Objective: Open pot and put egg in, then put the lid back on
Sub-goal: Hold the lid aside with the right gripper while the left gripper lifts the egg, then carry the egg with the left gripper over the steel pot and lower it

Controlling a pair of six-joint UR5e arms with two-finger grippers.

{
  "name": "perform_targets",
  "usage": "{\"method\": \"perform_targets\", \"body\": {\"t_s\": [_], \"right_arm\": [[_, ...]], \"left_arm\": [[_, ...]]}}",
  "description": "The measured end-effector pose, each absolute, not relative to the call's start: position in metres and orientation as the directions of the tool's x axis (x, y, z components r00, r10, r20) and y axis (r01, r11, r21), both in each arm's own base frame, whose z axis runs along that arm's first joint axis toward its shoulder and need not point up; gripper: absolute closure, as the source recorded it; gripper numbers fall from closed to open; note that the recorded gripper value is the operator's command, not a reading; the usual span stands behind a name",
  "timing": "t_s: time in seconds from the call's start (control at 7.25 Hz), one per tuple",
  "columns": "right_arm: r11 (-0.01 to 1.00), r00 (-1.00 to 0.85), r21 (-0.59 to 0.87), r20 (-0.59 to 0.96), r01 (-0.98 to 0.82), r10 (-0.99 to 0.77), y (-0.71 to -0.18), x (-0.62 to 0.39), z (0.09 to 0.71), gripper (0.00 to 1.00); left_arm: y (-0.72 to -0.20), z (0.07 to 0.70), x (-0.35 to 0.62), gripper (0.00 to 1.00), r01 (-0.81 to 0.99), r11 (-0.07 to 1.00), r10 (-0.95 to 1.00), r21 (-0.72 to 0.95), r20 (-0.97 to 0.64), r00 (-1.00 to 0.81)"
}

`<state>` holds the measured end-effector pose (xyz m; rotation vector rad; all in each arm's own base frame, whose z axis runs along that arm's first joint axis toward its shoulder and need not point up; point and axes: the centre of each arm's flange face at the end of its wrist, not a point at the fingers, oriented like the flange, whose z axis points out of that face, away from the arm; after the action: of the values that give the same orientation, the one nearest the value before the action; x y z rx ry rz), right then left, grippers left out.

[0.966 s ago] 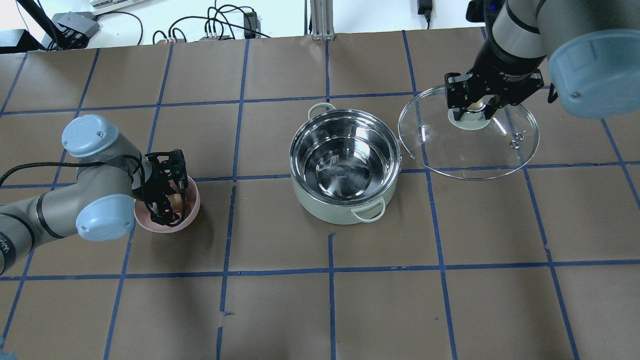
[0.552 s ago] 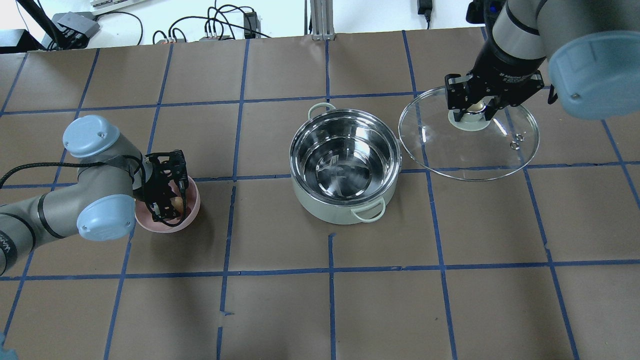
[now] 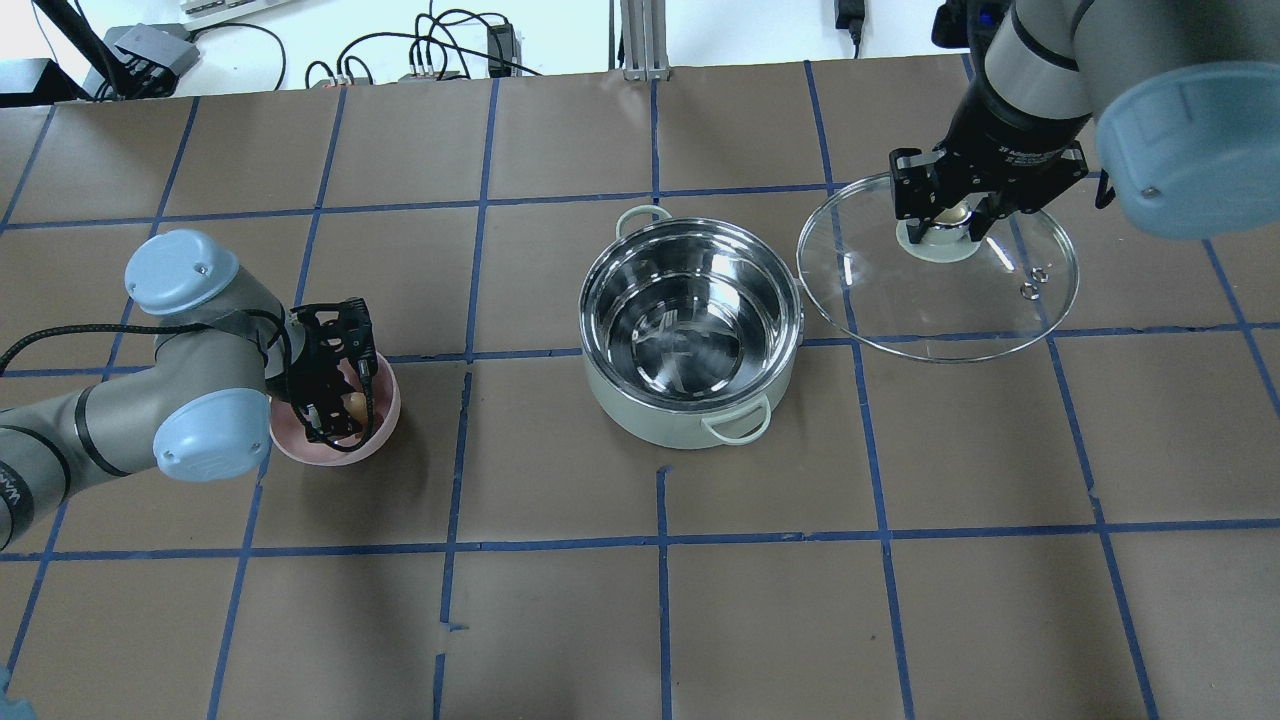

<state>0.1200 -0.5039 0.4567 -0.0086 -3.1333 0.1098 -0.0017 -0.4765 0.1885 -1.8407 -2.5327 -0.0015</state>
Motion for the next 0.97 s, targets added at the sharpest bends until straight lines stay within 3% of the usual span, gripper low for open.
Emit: {"method": "perform_targets", "body": {"t_s": [0.55, 0.97], "right_arm": [[0.998, -1.0, -0.069, 0.006, 0.005, 0.005, -0.504, 0.12, 0.456, 0.6], [0.998, -1.0, -0.068, 0.006, 0.005, 0.006, -0.504, 0.119, 0.456, 0.6]], "left_arm": [[-0.484, 0.23, -0.006, 0.89, 0.947, 0.32, 0.946, -0.001, -0.056, -0.32], [-0.502, 0.309, -0.046, 0.89, 0.905, 0.425, 0.903, -0.017, -0.07, -0.425]]}}
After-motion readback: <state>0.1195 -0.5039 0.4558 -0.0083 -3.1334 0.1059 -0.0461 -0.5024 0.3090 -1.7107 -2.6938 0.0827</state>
